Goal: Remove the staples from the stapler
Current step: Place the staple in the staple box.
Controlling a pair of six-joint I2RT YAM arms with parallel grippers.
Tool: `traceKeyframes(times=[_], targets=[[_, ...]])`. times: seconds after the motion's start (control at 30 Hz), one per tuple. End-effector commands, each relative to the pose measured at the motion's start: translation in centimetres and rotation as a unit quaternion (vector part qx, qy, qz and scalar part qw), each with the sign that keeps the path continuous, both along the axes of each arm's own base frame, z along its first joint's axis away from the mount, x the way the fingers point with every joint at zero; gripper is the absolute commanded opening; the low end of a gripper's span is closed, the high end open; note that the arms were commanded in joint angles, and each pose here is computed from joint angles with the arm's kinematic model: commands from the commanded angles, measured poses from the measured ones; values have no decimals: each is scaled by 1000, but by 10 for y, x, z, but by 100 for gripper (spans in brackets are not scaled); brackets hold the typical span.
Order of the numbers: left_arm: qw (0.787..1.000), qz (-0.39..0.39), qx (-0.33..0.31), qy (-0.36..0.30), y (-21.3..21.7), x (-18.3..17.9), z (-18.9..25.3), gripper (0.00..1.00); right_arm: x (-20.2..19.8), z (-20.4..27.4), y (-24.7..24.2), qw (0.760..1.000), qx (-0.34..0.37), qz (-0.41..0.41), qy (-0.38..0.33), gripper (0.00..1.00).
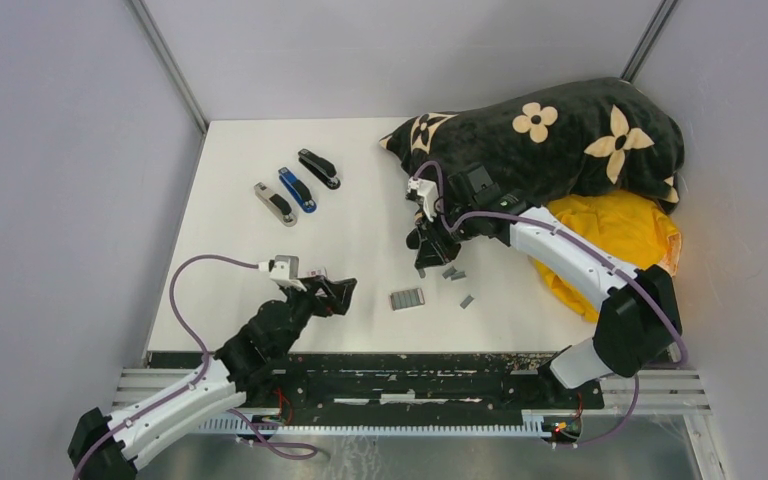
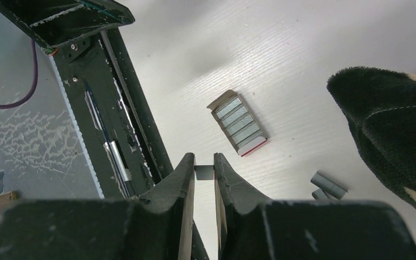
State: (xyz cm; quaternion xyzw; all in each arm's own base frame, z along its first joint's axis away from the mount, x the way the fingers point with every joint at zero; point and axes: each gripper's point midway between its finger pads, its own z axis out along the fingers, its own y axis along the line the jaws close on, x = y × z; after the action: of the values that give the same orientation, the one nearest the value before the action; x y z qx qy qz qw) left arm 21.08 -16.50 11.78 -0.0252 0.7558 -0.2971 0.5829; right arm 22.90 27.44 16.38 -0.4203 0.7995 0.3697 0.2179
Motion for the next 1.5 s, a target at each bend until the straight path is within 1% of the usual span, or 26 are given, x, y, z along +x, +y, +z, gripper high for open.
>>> traceKeyframes(times=[0.0,0.3,0.37,0.53,0.67,0.8,0.9,1.03,1.17,1.47], targets=[[999,34,2,-32,11,9,7,99,12,9,4,1000,-13,-2,-21,21],[999,21,-16,-20,-1,11,1,100,18,-3,2,998,-59,-10,5,21],[999,12,-27,-15,-8,12,0,98,20,-9,1,997,-72,-21,8,22],[1000,-7,-17,19,-23,15,-14,94,23,-20,1,994,-93,-50,13,22],[999,-21,-5,48,-36,17,-23,85,15,-27,5,992,-109,-55,22,22],[996,-43,0,81,-50,15,-31,67,8,-29,13,992,-107,-56,42,22],[991,-63,-9,115,-61,9,-36,53,6,-33,18,992,-102,-51,52,22],[982,-90,-7,166,-72,-2,-53,41,3,-33,22,993,-89,-49,57,22],[974,-106,-5,198,-82,-6,-63,35,-1,-38,23,993,-81,-52,65,22],[961,-129,0,243,-100,-11,-82,32,-6,-52,24,991,-85,-71,75,22]])
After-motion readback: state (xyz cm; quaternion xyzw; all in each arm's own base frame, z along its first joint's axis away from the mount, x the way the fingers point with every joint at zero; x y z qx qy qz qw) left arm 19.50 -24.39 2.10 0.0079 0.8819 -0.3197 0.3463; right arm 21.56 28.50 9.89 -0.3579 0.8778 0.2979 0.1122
